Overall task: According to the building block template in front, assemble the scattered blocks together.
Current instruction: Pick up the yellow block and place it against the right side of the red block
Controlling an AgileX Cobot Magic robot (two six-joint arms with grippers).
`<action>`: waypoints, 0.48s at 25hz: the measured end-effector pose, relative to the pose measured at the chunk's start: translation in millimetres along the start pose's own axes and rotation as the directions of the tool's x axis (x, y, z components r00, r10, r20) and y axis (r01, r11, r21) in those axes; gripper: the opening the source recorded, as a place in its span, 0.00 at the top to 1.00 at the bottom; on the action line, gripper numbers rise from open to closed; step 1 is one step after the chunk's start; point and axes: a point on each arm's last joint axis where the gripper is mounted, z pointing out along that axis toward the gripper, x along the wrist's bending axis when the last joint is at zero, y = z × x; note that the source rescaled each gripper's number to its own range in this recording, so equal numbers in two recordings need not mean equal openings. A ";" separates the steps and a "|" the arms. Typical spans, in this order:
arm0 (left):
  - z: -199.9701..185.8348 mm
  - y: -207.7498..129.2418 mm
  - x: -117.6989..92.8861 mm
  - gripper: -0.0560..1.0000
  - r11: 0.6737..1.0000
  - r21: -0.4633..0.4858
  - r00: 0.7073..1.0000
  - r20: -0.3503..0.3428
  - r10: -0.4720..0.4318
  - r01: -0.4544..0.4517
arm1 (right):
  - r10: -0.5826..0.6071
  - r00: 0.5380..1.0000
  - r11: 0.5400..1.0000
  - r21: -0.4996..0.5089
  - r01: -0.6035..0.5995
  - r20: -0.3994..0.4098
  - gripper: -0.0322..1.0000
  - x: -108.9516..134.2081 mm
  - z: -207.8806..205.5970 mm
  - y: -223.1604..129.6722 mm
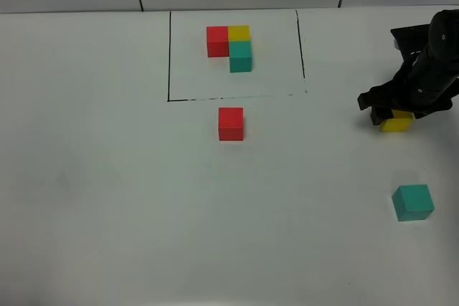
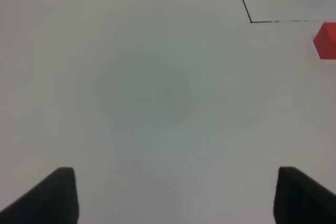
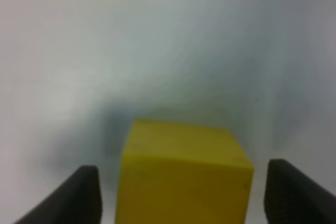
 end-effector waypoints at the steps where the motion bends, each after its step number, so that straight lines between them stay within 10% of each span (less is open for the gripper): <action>1: 0.0 0.0 0.0 0.06 1.000 0.000 1.000 0.000 0.000 0.000 | 0.001 1.000 1.000 0.000 -0.001 0.000 0.67 0.0 0.0 0.0; 7: 0.0 0.0 0.0 0.06 1.000 0.000 1.000 0.000 0.000 0.000 | 0.016 1.000 1.000 0.001 -0.016 0.001 0.97 -0.1 0.0 -0.1; 12: 0.0 0.0 0.0 0.06 1.000 0.000 1.000 0.000 0.000 0.000 | 0.013 1.000 1.000 0.001 -0.013 0.003 0.97 -0.2 0.0 -0.1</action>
